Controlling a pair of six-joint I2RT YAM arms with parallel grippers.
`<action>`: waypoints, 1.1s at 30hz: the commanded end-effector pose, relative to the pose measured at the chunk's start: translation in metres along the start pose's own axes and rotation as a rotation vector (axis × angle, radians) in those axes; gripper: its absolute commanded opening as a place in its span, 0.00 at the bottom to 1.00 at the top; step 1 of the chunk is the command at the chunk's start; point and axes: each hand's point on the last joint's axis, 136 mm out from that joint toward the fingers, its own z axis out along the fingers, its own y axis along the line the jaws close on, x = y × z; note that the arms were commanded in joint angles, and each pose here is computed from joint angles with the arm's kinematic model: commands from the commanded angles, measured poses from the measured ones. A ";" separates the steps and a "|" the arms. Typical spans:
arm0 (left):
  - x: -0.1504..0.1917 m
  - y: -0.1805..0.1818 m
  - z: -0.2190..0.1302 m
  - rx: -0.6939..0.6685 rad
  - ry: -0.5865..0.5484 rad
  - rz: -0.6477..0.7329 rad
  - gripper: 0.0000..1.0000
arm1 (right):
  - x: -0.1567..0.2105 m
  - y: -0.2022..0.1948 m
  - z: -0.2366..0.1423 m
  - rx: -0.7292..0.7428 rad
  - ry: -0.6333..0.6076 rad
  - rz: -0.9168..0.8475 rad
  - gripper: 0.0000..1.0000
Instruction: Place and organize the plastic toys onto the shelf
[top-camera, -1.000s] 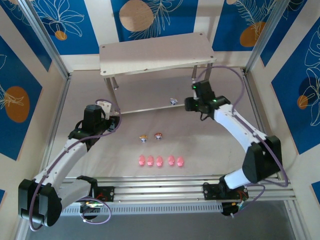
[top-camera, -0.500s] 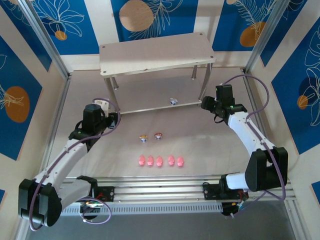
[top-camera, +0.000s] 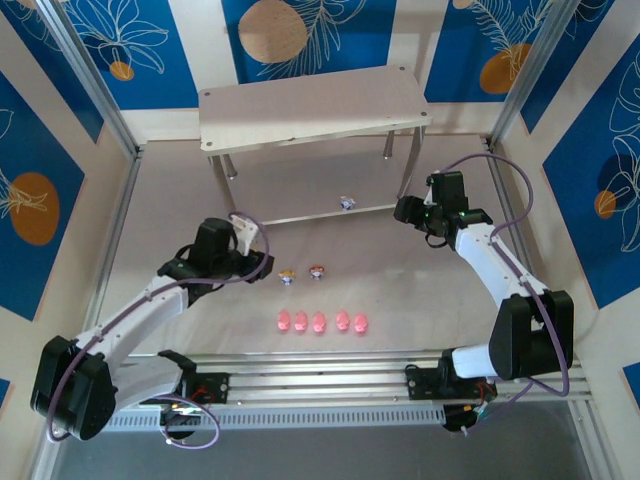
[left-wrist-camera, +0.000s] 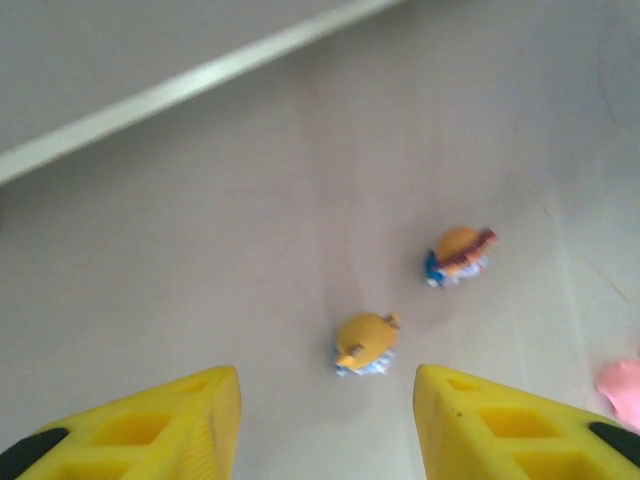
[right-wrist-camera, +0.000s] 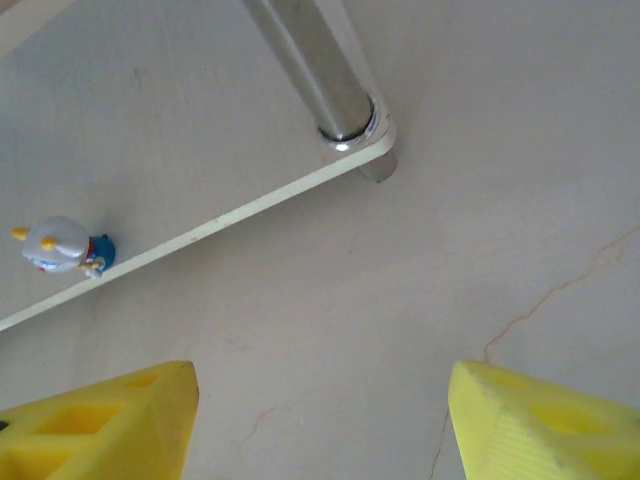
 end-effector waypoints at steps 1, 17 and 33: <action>0.005 -0.012 0.007 0.012 0.052 0.076 0.50 | 0.010 0.010 -0.010 -0.068 0.033 -0.012 0.68; 0.027 -0.028 0.052 0.082 0.183 0.207 0.51 | 0.014 0.012 -0.029 -0.114 0.011 -0.040 0.68; 0.039 -0.023 0.074 0.083 0.276 0.224 0.52 | 0.006 0.014 -0.033 -0.136 -0.007 -0.027 0.68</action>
